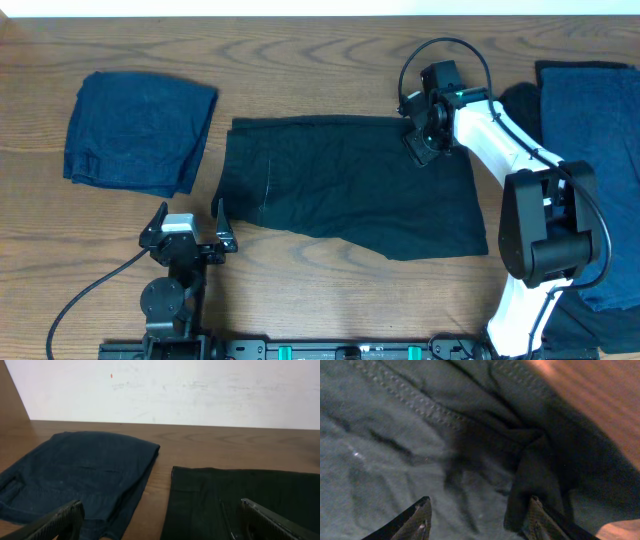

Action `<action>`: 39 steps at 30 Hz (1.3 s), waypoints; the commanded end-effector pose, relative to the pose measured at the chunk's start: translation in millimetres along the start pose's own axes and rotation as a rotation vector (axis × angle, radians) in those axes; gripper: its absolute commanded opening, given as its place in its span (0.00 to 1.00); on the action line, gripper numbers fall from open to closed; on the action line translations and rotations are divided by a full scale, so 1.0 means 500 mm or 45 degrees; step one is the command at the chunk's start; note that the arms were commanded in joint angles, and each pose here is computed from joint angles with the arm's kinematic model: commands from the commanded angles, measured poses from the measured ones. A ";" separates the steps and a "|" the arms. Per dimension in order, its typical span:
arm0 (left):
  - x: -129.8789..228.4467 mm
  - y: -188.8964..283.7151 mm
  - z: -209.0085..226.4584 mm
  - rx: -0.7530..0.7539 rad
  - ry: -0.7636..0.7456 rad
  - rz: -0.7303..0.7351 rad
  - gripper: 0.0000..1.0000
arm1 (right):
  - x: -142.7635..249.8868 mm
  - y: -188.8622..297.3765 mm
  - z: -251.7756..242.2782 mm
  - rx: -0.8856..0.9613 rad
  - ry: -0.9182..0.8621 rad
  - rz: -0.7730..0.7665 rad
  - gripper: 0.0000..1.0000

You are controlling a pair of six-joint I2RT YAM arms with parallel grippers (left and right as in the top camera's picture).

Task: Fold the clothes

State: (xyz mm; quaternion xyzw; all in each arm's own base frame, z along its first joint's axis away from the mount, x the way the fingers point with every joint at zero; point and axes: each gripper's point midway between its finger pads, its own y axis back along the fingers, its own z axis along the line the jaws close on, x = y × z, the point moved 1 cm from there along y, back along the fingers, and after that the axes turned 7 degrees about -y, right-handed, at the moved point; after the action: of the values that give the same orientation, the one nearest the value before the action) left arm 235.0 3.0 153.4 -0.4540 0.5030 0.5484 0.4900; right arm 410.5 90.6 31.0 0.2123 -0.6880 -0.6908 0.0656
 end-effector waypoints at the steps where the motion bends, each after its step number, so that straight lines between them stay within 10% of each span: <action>1: 0.032 -0.002 -0.001 -0.005 -0.009 0.067 0.98 | -0.012 0.023 -0.019 0.086 0.028 -0.037 0.60; 39: 0.032 -0.002 -0.001 -0.005 -0.009 0.067 0.98 | -0.001 0.015 -0.115 0.173 -0.095 -0.064 0.31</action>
State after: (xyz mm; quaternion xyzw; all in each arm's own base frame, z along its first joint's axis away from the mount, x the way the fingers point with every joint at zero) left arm 235.0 3.0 153.4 -0.4540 0.5030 0.5484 0.4900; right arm 432.8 50.8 34.2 0.2147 -0.7232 -0.6561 0.0213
